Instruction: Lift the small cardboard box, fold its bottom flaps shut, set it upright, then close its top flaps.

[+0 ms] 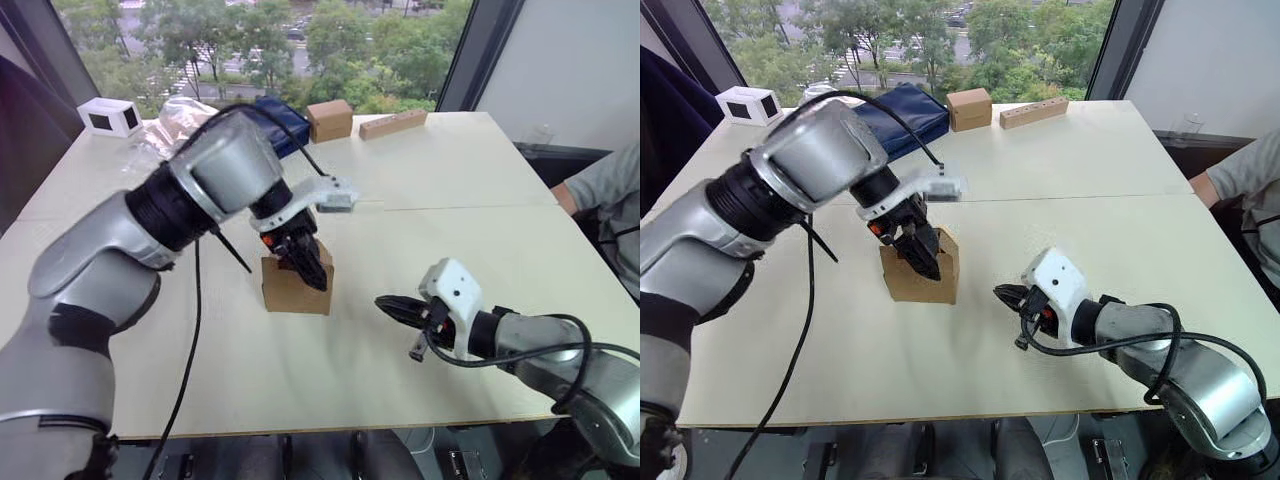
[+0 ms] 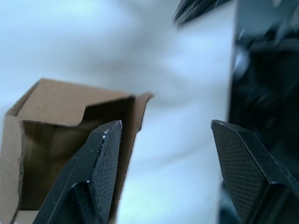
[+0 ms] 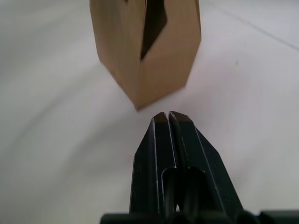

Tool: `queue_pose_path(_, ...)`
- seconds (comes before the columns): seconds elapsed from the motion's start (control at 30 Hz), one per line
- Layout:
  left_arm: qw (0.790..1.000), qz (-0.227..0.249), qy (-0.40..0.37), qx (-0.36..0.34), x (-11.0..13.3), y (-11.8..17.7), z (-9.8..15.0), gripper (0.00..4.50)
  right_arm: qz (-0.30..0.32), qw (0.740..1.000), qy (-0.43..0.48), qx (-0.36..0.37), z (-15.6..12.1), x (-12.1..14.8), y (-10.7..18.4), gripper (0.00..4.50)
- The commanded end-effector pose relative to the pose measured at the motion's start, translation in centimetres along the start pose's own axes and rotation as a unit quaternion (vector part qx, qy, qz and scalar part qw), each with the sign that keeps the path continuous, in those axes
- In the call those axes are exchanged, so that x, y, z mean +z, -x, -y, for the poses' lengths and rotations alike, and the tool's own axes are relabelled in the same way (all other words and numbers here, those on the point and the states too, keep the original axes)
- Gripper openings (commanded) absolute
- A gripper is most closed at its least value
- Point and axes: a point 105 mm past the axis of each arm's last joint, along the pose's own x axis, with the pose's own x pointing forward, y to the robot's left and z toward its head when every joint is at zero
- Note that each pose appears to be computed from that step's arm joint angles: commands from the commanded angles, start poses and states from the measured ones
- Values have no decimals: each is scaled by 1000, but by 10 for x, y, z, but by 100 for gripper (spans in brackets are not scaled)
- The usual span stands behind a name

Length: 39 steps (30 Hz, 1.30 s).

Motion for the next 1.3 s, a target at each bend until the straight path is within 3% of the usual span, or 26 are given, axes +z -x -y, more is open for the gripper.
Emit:
queue_pose_path(0.03, 988, 153, 26, -21, 22, 44, 9, 311, 70, 997, -20, -6, 7, 22, 9, 0)
queue_pose_path(0.1, 962, 270, -14, 34, 26, 67, -3, 311, 87, 995, -41, -14, 13, 24, 12, 0)
queue_pose_path(0.17, 919, 366, -60, 132, 16, 86, -19, 311, 96, 994, -56, -16, 19, 25, 14, 0)
queue_pose_path(0.33, 891, 382, 16, 246, -40, 82, -46, 311, 77, 995, -61, -18, 32, 20, 13, 0)
queue_pose_path(0.43, 866, 391, 42, 309, -76, 74, -55, 241, 47, 997, -61, -14, 39, 7, 10, 0)
queue_pose_path(0.53, 838, 425, 67, 336, -93, 71, -57, 99, 25, 998, -60, -4, 40, -3, 7, 0)
queue_pose_path(0.57, 836, 415, 77, 351, -107, 63, -60, 80, 14, 998, -60, 2, 39, -8, 4, 0)
queue_pose_path(0.6, 836, 404, 83, 361, -117, 57, -62, 18, 7, 998, -59, 5, 38, -11, 2, 0)
queue_pose_path(0.63, 837, 396, 90, 368, -126, 51, -63, 6, 0, 998, -57, 9, 37, -14, -1, 0)
queue_pose_path(0.83, 865, 338, 110, 354, -166, 2, -60, 6, -26, 999, -42, 1, 38, -32, -22, 0)
queue_pose_path(1.0, 870, 338, 108, 342, -165, -23, -60, 6, -33, 999, -27, 0, 40, -40, -43, 0)
queue_pose_path(1.3, 899, 314, 109, 285, -163, -58, -41, 6, -33, 998, 2, 52, 24, -39, -67, 0)
